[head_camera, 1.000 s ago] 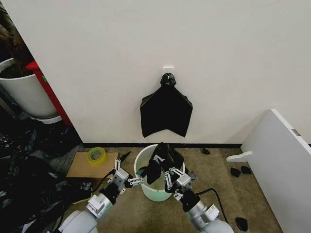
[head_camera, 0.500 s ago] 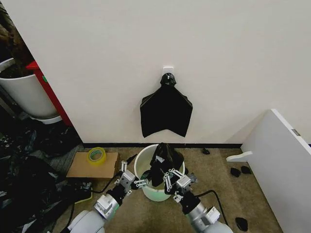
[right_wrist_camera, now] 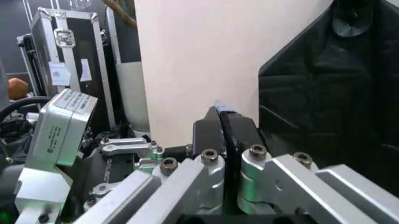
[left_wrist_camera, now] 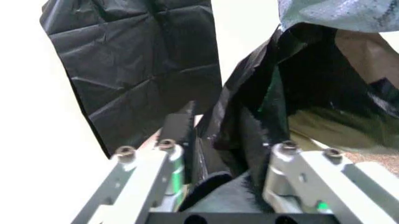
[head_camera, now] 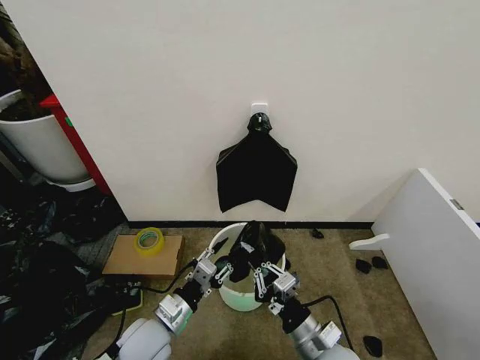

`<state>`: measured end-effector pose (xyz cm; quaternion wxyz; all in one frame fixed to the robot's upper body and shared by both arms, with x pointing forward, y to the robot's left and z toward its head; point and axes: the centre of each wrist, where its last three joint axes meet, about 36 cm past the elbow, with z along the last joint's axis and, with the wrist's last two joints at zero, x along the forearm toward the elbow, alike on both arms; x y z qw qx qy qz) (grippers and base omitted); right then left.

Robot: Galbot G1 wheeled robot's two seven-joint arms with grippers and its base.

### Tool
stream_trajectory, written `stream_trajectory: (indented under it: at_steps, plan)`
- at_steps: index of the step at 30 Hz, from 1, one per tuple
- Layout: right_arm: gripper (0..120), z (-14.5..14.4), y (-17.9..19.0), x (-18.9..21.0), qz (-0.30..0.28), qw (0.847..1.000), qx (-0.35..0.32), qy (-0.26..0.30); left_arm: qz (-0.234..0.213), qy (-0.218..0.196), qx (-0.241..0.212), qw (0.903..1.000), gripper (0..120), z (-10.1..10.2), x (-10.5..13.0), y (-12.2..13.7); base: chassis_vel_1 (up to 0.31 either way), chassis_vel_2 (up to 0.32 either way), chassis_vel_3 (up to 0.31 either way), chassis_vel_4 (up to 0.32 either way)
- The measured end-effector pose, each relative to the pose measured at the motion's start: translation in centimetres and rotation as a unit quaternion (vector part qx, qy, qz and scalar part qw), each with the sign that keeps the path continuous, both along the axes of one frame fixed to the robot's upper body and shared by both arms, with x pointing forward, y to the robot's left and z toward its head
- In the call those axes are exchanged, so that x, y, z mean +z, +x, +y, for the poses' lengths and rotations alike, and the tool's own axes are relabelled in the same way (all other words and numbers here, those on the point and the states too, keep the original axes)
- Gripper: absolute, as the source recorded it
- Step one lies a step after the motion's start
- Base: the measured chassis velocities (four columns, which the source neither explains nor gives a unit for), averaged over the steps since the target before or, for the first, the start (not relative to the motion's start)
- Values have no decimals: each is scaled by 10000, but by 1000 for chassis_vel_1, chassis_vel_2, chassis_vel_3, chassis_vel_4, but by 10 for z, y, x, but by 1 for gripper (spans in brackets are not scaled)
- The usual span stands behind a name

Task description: Place the garbage bag over the trash bin.

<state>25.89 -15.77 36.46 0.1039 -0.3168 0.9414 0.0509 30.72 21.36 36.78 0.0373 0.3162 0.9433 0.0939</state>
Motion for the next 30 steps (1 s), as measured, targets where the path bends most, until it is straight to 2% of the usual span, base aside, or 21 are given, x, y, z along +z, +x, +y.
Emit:
stream_trajectory:
  at_steps: [2, 3, 6, 15, 18, 19, 24, 30]
  plan:
    - [0, 0, -1, 0, 8, 10000, 6, 0, -6, -14, -19, 10000, 15, -1, 0, 1, 0, 0, 0, 0]
    - [0, 0, -1, 0, 8, 10000, 6, 0, -6, -14, -19, 10000, 15, -1, 0, 1, 0, 0, 0, 0]
    - [0, 1, -2, -1, 24, 10000, 18, -6, -11, -59, -41, 10000, 1, -4, 1, 3, 0, 0, 0, 0]
    - [0, -3, -6, -5, 46, 9998, 81, -151, 89, -276, 132, 9995, 0, -10, 10, 7, 0, 0, 0, 0]
    - [0, -10, -14, -9, 27, 9992, 143, -363, 212, -633, 384, 9970, 0, -11, 32, 17, 0, 0, 0, 0]
    - [0, -10, -14, -9, 27, 9992, 143, -363, 212, -633, 384, 9970, 0, -11, 32, 17, 0, 0, 0, 0]
    - [0, -21, -39, -20, -54, 9951, 442, -883, 360, -1219, 727, 9892, 0, -12, 75, 37, 0, 0, 0, 0]
    - [0, -32, -61, -35, -292, 9874, 840, -1308, 335, -1440, 980, 9841, 0, -6, 97, 49, 0, 0, 0, 0]
